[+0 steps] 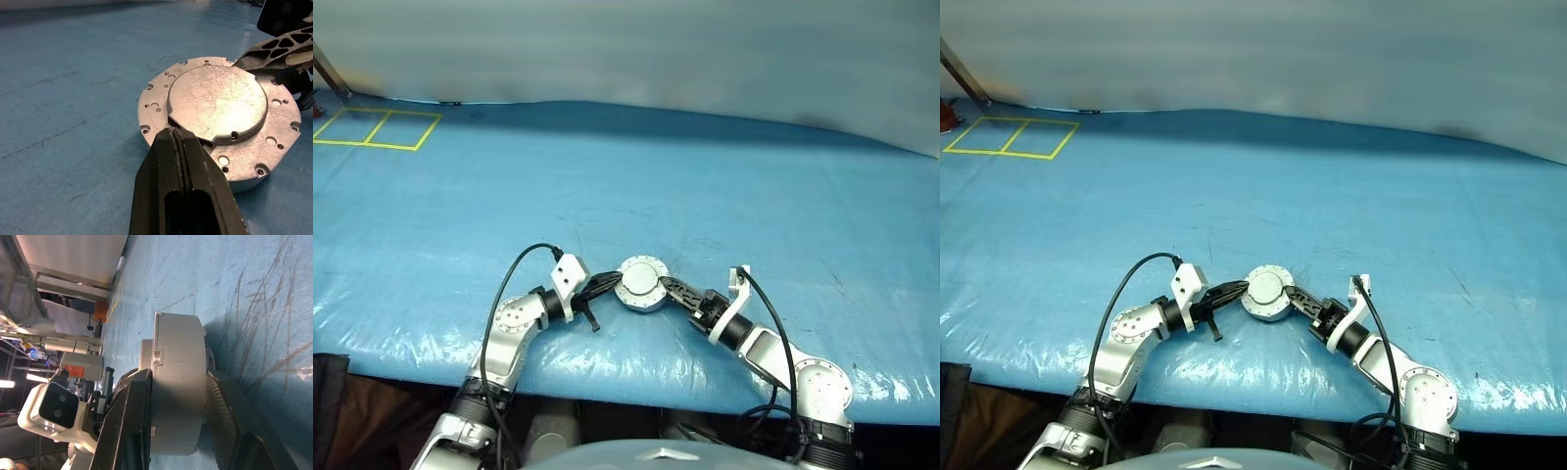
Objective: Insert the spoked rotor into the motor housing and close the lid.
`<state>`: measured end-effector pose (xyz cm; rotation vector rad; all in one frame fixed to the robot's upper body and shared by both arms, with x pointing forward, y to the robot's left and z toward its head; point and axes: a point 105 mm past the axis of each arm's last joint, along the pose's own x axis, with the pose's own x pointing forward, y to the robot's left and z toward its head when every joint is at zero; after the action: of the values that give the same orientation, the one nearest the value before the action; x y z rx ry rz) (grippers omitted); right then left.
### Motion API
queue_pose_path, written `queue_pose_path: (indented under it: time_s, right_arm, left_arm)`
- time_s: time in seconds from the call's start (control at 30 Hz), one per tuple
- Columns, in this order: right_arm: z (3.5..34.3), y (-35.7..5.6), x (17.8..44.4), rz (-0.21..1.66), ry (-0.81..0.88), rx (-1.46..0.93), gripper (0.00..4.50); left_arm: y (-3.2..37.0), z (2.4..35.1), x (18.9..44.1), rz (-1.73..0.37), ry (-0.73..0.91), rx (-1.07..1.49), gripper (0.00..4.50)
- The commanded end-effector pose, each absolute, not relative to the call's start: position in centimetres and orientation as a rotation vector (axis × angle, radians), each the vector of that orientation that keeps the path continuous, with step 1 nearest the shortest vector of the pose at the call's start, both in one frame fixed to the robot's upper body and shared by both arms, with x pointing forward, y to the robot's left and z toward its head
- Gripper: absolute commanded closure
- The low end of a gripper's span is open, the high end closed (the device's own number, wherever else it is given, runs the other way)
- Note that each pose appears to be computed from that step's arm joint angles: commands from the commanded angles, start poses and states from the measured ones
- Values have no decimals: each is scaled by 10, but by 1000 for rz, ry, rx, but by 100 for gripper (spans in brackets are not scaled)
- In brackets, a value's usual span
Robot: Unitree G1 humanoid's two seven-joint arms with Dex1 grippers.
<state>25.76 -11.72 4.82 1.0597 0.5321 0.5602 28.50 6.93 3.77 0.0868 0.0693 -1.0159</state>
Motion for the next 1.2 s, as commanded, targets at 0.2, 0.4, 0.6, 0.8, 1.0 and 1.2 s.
queue_pose_path:
  time_s: [0.2, 0.4, 0.6, 0.8, 1.0, 1.2]
  right_arm:
    - [100, -141, 283, 496, 235, 1195, 332]
    - [135, -150, 291, 507, 81, 1253, 332]
    - [149, -138, 285, 592, 76, 1242, 332]
    - [152, -118, 277, 678, 116, 1253, 332]
    - [153, -99, 266, 771, 183, 1264, 332]
    - [150, -92, 260, 802, 224, 1249, 332]
  left_arm:
    - [61, 71, 284, -977, 69, -502, 450]
    - [59, 84, 279, -983, 57, -727, 432]
    - [58, 96, 282, -931, 16, -1023, 253]
    - [46, 109, 272, -1019, 58, -1275, 51]
    - [39, 101, 271, -1005, 168, -1383, 6]
    - [37, 104, 272, -1010, 162, -1420, 6]
